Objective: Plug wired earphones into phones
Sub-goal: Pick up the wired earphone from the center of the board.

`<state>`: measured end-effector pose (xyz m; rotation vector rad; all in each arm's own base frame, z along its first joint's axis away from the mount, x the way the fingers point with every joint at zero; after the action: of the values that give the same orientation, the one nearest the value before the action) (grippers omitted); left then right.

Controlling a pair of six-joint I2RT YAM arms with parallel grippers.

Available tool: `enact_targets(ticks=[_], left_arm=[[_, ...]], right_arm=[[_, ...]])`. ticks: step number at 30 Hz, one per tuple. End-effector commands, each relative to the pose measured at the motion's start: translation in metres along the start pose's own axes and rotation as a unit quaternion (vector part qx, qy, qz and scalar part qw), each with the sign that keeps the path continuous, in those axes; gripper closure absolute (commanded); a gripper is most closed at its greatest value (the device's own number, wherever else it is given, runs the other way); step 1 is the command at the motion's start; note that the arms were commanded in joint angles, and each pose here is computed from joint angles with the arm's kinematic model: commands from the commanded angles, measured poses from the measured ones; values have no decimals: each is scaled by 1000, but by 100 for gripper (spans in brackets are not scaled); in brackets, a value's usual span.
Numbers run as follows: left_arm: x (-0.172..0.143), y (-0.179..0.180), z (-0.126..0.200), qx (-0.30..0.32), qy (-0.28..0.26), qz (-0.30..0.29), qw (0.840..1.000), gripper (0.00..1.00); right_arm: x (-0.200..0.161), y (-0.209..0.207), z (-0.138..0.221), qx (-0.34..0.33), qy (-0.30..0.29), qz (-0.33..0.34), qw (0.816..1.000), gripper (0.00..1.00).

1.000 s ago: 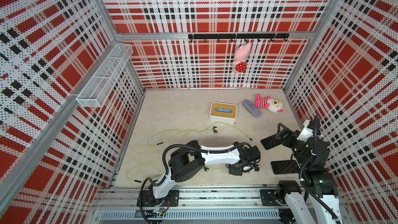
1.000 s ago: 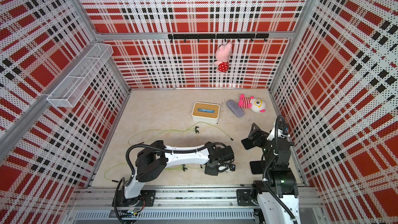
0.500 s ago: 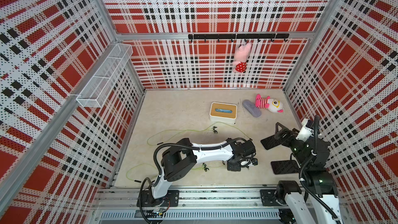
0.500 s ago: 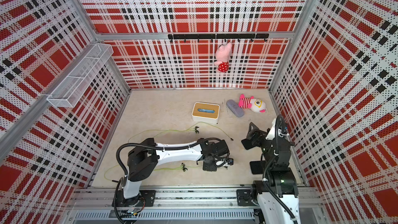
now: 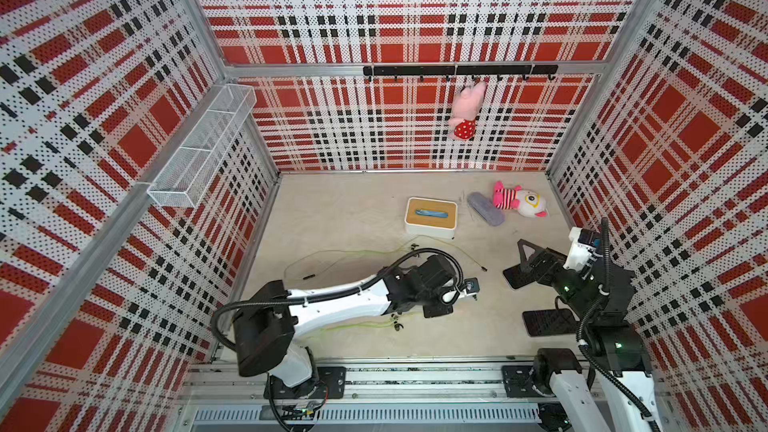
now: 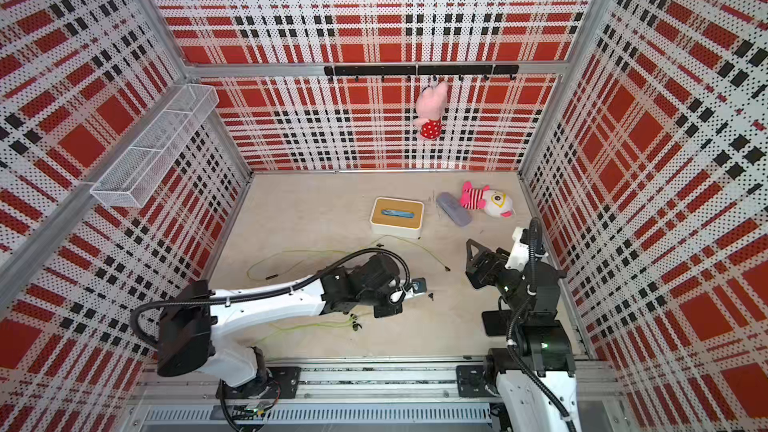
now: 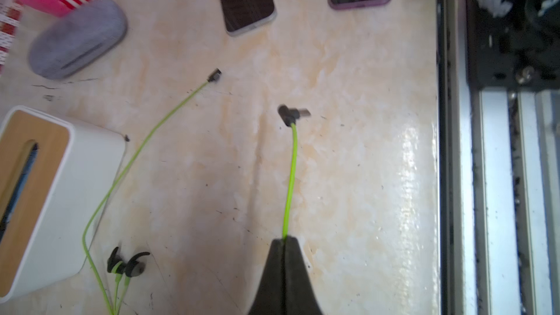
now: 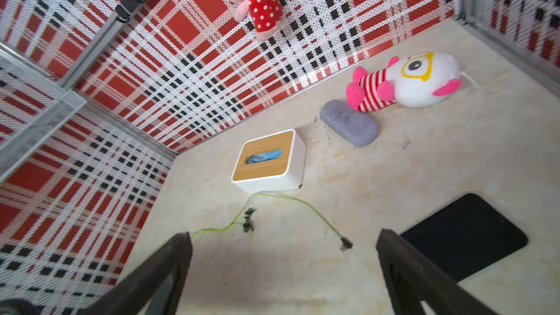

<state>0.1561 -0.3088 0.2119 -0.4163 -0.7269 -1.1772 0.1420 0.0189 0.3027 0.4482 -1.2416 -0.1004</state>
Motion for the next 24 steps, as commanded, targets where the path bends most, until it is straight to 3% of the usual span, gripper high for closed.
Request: enact_targets(ticks=[1,5,8,15,20,24], left_arm=[[17,13,30,14,-161,51,986,100],[9,10,57,11,-282,82,956,100],[3,5,64,-17,-328,96,940,100],[4,0,54,-46,-329,105,937,100],[5,1,50,-43,-326,105,939,100],[4,2,54,-38,-330,106,937,100]], right_arm=[[-10,7,0,73,16,-60,995,1],[-26,11,-8,168,19,-135,976,3],[-36,15,-12,214,14,-168,962,2],[-48,51,-29,294,46,-137,945,0],[-53,89,-49,316,99,-90,939,6],[-54,95,-56,312,109,-88,940,10]])
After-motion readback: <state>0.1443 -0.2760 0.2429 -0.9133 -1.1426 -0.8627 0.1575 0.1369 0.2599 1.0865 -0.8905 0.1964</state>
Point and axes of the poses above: each gripper's point midway between its finger pads, its own z axis back along the fingers, its own y axis along the line the jaws close on, x = y × z, the point moved 10 cm from there along z, back along the fingers, and after that the axes turned 12 degrees about z, right-handed, at the moved point
